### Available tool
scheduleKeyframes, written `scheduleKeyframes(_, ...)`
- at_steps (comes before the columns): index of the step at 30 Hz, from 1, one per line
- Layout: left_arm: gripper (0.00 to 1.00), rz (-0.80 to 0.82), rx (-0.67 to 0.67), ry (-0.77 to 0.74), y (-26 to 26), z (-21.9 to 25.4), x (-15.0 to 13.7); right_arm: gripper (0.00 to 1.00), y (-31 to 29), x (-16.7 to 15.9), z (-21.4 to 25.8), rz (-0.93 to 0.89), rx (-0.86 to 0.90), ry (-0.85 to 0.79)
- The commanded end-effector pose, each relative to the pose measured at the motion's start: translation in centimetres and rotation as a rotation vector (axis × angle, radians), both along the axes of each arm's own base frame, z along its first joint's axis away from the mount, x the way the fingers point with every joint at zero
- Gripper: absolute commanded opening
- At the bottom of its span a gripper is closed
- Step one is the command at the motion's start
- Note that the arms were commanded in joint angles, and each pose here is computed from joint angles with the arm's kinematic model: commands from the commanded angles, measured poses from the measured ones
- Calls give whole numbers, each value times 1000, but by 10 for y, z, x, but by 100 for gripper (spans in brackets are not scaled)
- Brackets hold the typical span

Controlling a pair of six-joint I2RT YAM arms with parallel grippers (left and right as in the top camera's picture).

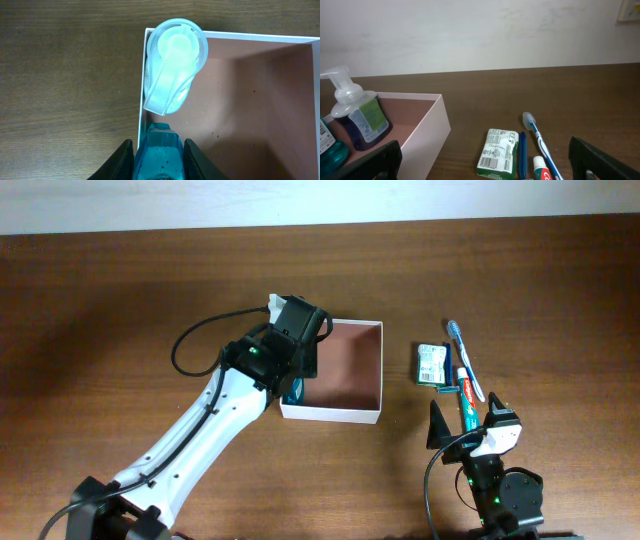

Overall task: Pack container
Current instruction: 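Lower the mouthwash bottle into the box beside the soap bottle and release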

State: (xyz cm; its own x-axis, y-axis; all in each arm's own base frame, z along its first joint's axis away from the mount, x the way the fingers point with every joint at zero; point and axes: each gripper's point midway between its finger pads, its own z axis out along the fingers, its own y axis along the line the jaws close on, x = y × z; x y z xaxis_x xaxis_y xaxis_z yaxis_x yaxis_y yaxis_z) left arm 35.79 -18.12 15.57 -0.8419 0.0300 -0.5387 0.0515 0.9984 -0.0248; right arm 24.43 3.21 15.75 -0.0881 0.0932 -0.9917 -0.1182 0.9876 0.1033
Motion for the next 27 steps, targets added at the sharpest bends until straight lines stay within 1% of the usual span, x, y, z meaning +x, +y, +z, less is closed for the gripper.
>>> scheduleKeyframes(1, 21, 11, -3, -28, -1, 8, 4, 98, 1, -1, -2, 6, 0, 2)
scheduleKeyframes(4, 20, 11, -1, -24, -2, 6, 4, 98, 1, -1, -2, 6, 0, 2)
scheduleKeyframes(5, 26, 11, 0, -23, -2, 6, 4, 98, 1, -1, -2, 6, 0, 2)
scheduleKeyframes(7, 31, 11, 0, -24, -1, 6, 4, 98, 1, -1, -2, 6, 0, 2)
scheduleKeyframes(10, 35, 13, 2, -26, -1, 6, 4, 98, 1, -1, -2, 6, 0, 2)
scheduleKeyframes(13, 45, 14, 1, -27, -1, 7, 4, 98, 1, -1, -2, 6, 0, 2)
scheduleKeyframes(21, 46, 13, 2, -26, 0, 7, 4, 98, 1, -1, -2, 6, 0, 2)
scheduleKeyframes(27, 46, -2, 1, -44, 1, 17, 1, 98, 1, -1, -2, 6, 0, 2)
